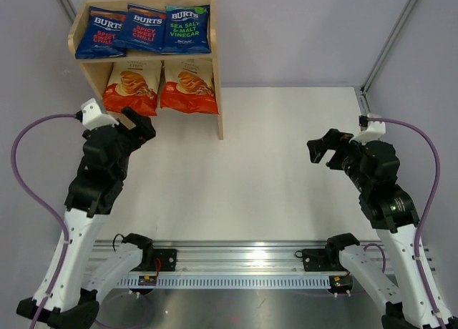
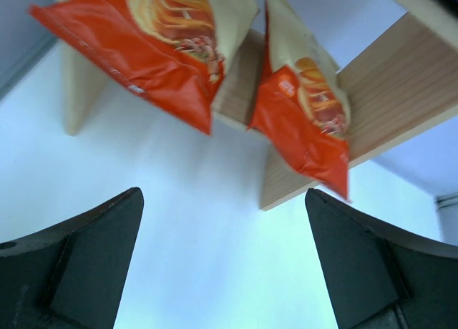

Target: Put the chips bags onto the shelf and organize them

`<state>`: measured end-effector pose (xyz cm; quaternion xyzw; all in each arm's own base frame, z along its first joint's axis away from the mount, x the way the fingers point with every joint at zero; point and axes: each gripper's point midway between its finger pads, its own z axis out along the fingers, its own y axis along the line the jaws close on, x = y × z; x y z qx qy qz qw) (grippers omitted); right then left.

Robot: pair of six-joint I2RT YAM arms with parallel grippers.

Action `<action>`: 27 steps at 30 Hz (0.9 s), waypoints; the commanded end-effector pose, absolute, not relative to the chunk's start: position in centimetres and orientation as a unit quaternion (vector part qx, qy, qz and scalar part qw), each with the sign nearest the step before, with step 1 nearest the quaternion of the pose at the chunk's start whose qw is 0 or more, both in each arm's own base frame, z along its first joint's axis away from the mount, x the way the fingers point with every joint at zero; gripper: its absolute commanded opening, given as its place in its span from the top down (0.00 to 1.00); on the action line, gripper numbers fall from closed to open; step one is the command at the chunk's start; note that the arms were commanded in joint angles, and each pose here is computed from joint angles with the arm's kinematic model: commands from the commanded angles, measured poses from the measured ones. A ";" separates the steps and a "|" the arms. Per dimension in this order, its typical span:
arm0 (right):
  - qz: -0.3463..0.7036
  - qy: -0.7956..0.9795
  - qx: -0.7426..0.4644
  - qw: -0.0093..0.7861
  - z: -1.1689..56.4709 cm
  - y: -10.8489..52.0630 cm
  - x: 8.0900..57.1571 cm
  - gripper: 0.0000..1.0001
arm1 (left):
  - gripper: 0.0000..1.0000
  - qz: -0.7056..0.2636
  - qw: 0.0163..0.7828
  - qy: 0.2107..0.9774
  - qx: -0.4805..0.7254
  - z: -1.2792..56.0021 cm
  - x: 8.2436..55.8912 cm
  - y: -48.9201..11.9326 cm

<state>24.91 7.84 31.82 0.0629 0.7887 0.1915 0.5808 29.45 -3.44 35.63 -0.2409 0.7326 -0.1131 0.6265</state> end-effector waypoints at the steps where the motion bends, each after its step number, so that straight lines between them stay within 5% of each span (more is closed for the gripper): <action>1: 0.136 0.790 0.057 0.595 32.1 6.0 24.7 0.00 | 0.01 -0.003 0.608 0.774 -0.180 34.2 24.9 -0.1; 8: 0.123 0.804 0.055 0.580 30.9 5.5 23.6 0.01 | 0.01 0.031 0.598 0.796 -0.087 31.3 19.8 1.0; 12: 0.102 0.802 0.027 0.588 30.2 5.5 22.6 0.01 | 0.01 -0.045 0.632 0.772 -0.041 30.6 18.0 -1.3; 27: 0.108 0.788 0.055 0.603 28.9 5.0 20.8 0.00 | 0.01 -0.071 0.670 0.738 -0.022 28.9 16.5 -1.7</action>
